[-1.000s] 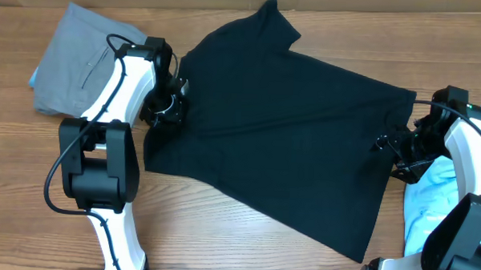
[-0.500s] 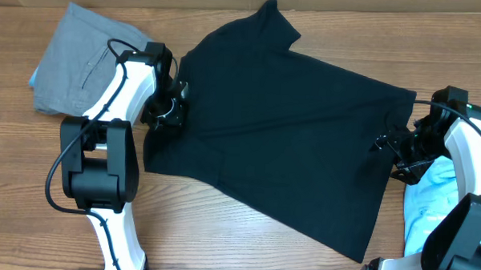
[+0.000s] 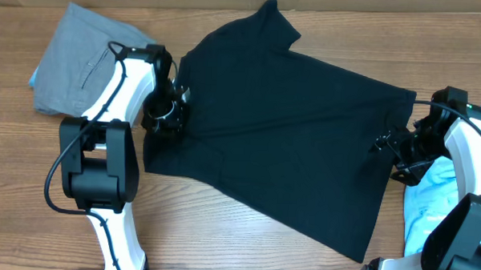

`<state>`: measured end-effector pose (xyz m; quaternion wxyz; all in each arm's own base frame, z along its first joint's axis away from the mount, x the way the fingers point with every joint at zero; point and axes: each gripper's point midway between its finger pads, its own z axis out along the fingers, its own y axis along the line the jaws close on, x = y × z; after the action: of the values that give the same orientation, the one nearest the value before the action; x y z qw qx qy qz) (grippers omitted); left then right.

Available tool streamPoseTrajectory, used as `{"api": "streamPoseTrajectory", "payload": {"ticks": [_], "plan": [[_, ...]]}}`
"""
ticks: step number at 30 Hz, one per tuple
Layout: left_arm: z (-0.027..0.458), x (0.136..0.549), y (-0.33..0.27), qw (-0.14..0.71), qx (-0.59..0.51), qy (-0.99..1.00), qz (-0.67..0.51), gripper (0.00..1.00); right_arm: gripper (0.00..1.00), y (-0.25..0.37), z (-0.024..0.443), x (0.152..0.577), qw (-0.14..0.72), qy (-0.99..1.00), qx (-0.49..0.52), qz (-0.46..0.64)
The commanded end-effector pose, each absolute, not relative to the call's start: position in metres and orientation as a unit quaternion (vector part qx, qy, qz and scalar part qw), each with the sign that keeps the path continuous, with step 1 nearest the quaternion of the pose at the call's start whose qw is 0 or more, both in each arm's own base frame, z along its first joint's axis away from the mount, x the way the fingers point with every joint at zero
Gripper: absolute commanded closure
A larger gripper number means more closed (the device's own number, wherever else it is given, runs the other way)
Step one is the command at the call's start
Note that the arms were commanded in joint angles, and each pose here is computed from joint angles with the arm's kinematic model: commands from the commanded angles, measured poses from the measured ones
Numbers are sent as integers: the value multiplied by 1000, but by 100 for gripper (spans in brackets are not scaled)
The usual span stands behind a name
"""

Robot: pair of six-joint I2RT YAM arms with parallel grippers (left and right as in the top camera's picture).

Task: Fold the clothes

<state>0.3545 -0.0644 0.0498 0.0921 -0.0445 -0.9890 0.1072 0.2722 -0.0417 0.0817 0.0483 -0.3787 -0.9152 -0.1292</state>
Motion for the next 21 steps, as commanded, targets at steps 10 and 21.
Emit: {"api": "streamPoseTrajectory", "payload": {"ticks": [10,21], "plan": [[165,381,-35,-76,2,-995,63,96,24,-15,35,207,154,-896,-393,-139],[165,385,-36,-85,2,-994,64,96,51,11,10,158,227,-867,-416,-153]]}}
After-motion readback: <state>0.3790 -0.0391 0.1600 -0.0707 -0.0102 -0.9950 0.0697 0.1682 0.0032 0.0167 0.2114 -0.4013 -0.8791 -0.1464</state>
